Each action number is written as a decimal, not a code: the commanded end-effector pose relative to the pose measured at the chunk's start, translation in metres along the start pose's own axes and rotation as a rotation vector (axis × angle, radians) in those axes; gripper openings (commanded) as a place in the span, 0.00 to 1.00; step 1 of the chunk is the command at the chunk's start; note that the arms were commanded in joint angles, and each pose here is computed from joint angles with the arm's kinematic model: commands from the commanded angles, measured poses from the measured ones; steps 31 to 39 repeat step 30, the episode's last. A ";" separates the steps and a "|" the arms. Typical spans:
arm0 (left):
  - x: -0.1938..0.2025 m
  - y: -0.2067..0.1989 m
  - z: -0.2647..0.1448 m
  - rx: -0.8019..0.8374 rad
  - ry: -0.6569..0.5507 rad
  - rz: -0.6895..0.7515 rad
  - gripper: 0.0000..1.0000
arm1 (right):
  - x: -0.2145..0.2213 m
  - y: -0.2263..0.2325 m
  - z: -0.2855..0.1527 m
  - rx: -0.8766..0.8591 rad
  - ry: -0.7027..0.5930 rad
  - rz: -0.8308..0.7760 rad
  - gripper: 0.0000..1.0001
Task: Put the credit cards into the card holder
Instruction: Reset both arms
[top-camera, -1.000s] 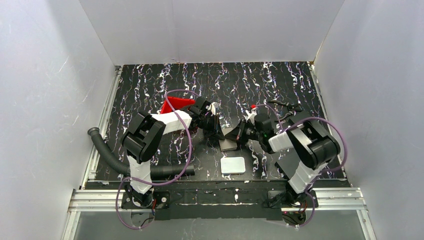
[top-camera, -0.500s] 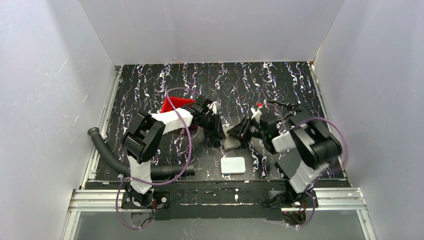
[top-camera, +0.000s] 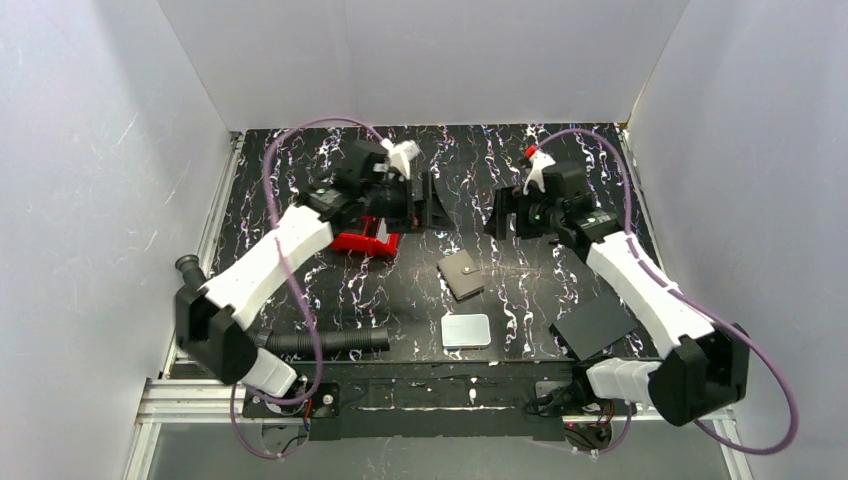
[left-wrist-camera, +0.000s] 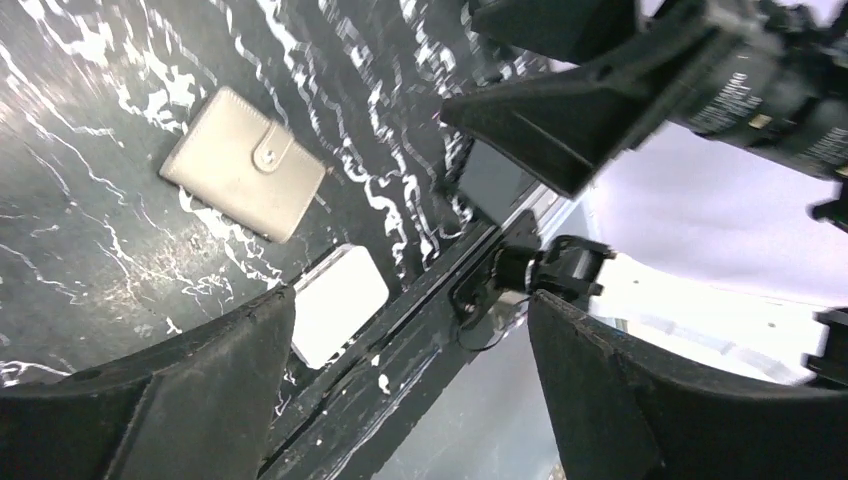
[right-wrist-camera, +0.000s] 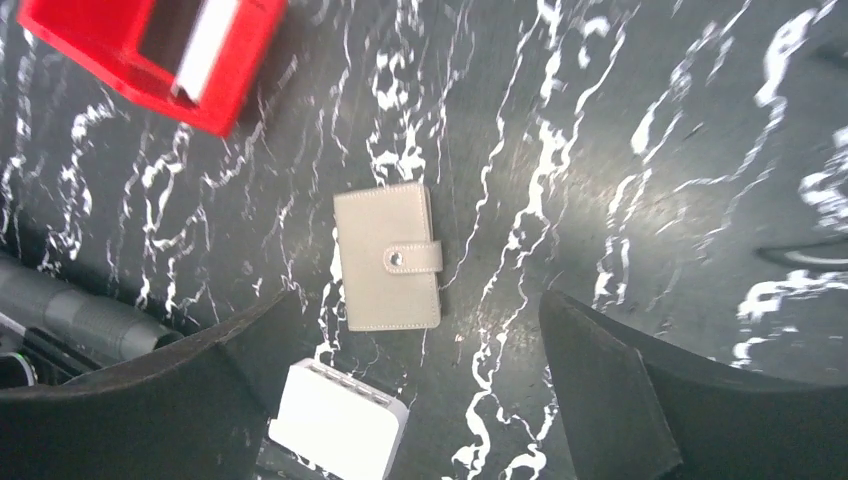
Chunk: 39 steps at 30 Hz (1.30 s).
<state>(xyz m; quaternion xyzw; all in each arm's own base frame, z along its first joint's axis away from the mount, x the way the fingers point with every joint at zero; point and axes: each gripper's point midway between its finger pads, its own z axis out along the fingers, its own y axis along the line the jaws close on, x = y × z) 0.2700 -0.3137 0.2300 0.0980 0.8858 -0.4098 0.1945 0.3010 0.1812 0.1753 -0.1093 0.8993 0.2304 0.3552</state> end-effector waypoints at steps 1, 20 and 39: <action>-0.026 -0.037 -0.084 0.025 -0.210 0.107 0.89 | -0.052 0.007 -0.059 0.073 -0.143 -0.070 0.98; -0.053 -0.120 -0.357 -0.055 -1.126 0.470 0.98 | -0.192 0.029 -0.304 0.290 -0.856 -0.079 0.98; -0.048 -0.118 -0.363 -0.067 -1.146 0.483 0.98 | -0.178 0.023 -0.326 0.312 -0.912 -0.039 0.98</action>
